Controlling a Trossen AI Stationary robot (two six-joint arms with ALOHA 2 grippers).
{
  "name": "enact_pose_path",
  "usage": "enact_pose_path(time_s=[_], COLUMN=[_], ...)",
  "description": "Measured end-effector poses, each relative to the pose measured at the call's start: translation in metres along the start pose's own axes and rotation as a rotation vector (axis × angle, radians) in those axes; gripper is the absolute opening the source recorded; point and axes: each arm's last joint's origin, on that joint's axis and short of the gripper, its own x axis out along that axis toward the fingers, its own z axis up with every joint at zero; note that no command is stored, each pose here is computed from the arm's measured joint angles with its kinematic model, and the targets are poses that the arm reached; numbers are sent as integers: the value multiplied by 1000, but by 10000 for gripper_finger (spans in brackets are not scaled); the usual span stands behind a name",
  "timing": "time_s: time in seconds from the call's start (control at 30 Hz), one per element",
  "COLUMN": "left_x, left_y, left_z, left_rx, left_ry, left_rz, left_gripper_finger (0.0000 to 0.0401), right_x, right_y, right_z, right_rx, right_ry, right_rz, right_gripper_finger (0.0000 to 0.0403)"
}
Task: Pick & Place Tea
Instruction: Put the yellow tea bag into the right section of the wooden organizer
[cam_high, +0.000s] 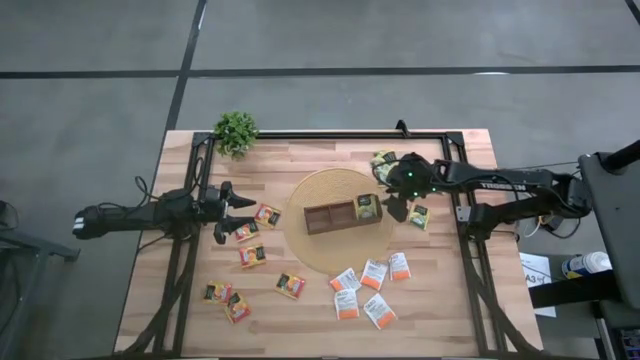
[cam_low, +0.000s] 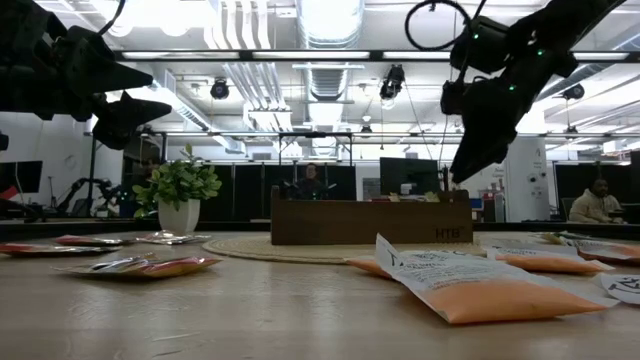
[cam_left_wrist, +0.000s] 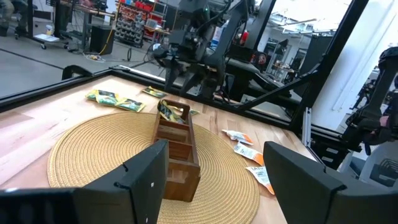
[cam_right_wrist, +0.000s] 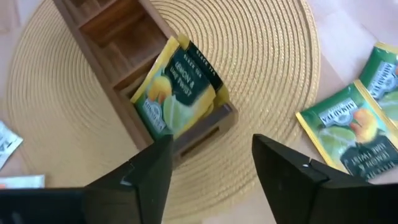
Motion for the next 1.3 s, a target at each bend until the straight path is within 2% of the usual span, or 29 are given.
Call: enact_pose_path(time_s=[0.23,0.43,0.53,0.67,1.1,1.3], left_x=[0,0,0,0,0,0], left_y=[0,0,0,0,0,0], left_z=[0,0,0,0,0,0], left_rx=[0,0,0,0,0,0], left_ry=[1,0,1,0,1,0], left_rz=[0,0,0,0,0,0], left_gripper_finger=[257,257,257,257,257,257], right_x=[-21,-30,-29,-23,0,5], right_y=[-1,-10,-16,-23,-44,-47], right_z=[-19,-31,-37,-44,-55,-50], right_rx=[32,205,296,347,597,635], right_ry=[114,176,202,252,438,458], right_rz=[-50,-135,-157,-137,-241,-254], right_gripper_finger=[221,221,221,221,221,221])
